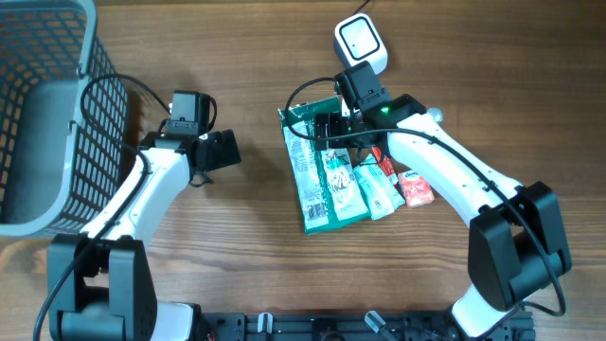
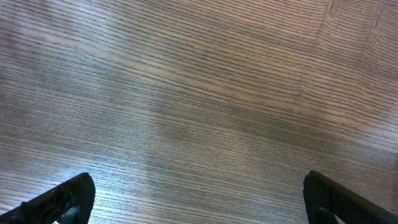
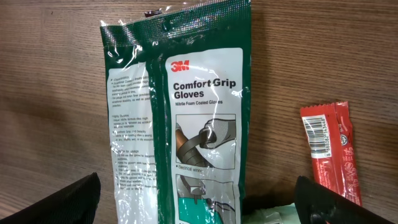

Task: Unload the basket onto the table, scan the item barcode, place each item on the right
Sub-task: 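Lower the gloves pack with the right gripper onto the table, then open the right gripper and lift it off the gloves pack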

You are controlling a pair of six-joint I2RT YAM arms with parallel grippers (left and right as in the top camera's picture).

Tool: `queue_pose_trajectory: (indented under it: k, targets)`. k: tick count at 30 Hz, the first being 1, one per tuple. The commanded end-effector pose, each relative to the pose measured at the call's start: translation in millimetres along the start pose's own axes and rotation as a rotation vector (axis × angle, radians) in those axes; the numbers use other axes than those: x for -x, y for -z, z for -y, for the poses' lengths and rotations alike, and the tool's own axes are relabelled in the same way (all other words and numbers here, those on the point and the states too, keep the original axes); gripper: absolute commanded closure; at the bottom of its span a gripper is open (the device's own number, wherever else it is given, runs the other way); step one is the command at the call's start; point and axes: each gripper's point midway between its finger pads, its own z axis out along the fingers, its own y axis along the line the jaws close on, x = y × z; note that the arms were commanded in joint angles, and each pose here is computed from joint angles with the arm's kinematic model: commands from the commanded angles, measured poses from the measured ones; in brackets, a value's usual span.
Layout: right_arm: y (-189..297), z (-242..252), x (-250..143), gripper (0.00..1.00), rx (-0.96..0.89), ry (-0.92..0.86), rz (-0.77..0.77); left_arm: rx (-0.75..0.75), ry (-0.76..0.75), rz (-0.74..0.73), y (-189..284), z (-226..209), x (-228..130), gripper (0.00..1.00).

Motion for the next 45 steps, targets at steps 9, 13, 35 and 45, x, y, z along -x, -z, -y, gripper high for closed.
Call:
queue_pose_trajectory:
  k: [9,13,35,45]
  targets:
    - [4,5,3,0.00,-0.017,-0.017,0.019,0.010,0.000,0.024,4,-2,7,0.00]
    - [17,2,9,0.00,-0.004,-0.015,0.052,0.010,0.000,0.024,4,-2,7,0.00]
    - [244,-28,42,0.00,0.210,0.017,0.577,0.010,0.001,0.024,4,-2,7,0.00]
    - [350,-24,13,0.00,0.308,0.033,0.818,0.010,0.001,0.024,4,-2,7,0.00]
